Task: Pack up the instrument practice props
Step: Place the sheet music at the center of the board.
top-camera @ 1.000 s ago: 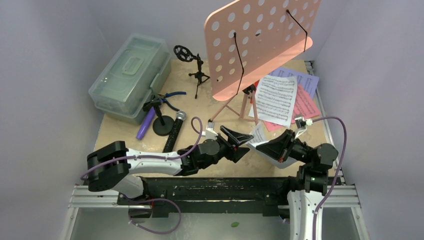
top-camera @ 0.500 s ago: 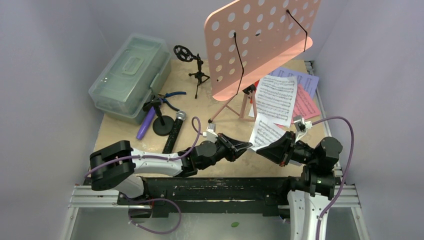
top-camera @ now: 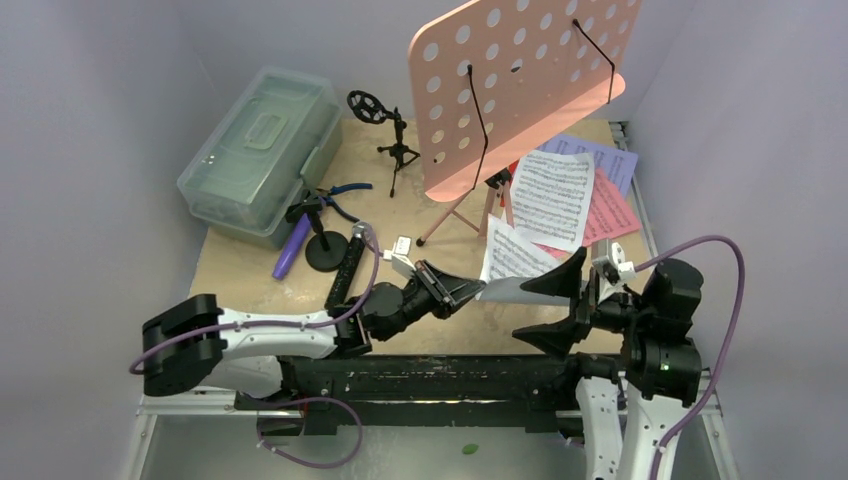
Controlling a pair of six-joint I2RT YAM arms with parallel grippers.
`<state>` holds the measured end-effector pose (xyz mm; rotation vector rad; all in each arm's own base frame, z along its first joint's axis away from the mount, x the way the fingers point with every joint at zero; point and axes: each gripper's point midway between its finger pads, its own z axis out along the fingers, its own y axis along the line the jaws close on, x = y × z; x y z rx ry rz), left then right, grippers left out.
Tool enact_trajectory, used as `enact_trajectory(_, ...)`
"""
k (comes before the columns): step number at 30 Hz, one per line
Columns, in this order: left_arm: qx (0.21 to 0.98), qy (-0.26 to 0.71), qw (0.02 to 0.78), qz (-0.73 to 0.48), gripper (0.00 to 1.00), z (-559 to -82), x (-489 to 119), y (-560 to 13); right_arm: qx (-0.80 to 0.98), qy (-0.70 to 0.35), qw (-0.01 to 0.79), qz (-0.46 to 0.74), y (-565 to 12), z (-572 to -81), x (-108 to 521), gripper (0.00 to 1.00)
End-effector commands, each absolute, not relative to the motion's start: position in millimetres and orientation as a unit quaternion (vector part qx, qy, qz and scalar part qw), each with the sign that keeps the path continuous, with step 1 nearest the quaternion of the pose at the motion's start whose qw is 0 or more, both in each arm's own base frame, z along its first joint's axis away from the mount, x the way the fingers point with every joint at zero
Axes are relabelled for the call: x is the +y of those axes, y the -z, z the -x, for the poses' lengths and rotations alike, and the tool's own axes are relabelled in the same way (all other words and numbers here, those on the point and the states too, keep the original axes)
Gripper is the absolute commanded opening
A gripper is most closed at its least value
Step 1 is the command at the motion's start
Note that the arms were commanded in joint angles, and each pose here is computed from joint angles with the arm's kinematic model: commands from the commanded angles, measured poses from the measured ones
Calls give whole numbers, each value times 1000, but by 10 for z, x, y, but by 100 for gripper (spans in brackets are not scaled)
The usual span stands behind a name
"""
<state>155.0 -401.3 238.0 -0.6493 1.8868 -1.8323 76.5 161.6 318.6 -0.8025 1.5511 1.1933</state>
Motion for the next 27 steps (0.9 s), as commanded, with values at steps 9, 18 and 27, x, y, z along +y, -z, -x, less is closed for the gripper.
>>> enact_trajectory(9,735,475,484,-6,0,-1653,-3112,-2393,582,-422,553,420,-3535,-746,1614,99)
enact_trajectory(18,713,363,543,-256,0,-1556,-3112,-2524,613,-314,582,432,-3479,-1182,1404,99)
enact_trajectory(27,639,333,564,-403,0,-1485,-3377,-2799,651,-255,537,471,-3073,-1679,1138,99)
